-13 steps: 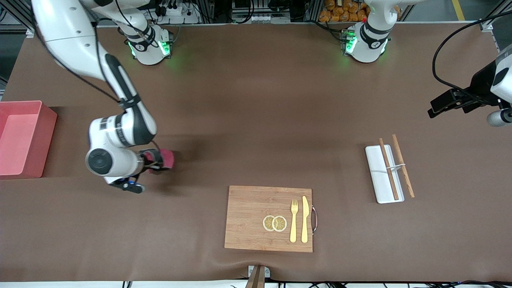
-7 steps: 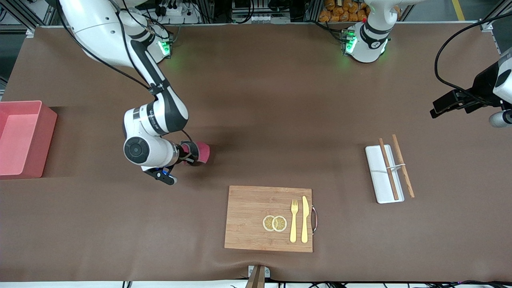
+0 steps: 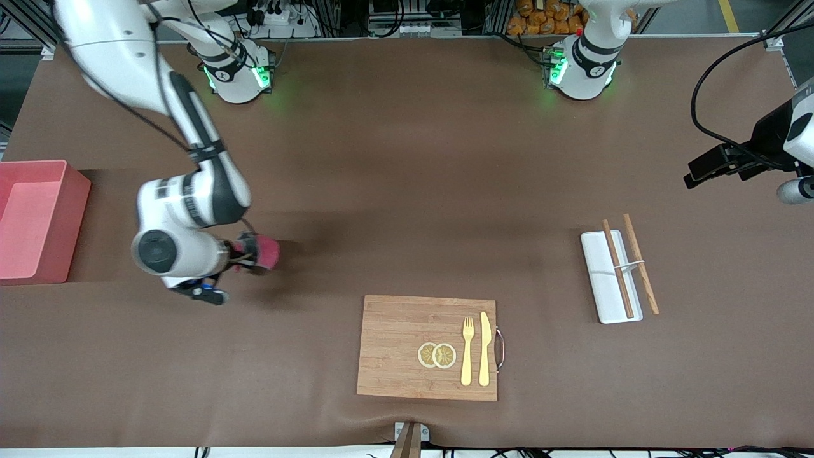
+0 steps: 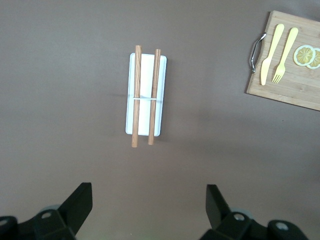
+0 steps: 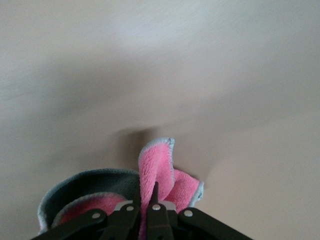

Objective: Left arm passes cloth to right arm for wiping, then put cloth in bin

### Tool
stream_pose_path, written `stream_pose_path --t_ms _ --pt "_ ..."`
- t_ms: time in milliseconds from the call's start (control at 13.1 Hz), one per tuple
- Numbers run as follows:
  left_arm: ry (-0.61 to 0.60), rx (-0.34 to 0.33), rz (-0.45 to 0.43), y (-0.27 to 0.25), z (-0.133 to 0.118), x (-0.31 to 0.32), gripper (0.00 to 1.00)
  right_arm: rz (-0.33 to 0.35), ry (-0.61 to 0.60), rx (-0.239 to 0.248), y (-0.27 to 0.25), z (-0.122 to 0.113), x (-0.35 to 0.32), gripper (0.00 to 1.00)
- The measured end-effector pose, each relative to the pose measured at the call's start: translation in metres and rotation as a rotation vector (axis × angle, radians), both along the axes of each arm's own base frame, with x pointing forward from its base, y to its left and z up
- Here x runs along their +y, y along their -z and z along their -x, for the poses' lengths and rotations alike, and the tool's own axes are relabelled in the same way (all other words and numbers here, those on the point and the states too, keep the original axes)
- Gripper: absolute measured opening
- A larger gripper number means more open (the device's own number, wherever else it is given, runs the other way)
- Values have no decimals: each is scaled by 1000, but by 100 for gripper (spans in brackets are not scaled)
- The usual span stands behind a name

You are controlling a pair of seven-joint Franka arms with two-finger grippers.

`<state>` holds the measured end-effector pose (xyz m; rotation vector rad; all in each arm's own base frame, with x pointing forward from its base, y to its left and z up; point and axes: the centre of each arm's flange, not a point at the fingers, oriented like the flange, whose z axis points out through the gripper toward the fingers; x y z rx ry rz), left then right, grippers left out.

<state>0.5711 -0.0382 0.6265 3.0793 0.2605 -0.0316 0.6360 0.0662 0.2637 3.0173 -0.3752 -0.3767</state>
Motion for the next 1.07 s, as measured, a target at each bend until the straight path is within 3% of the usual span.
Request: stream_pose_path --t_ms 230,613,1072 --pt "-3 6 0 3 -1 2 100 1 -131 25 -30 0 -91 2" --pt "-3 15 0 8 -2 2 100 -85 -359 34 -87 28 -272 2" --pt "0 23 0 12 -2 0 100 -31 -556 33 -164 68 -427 2"
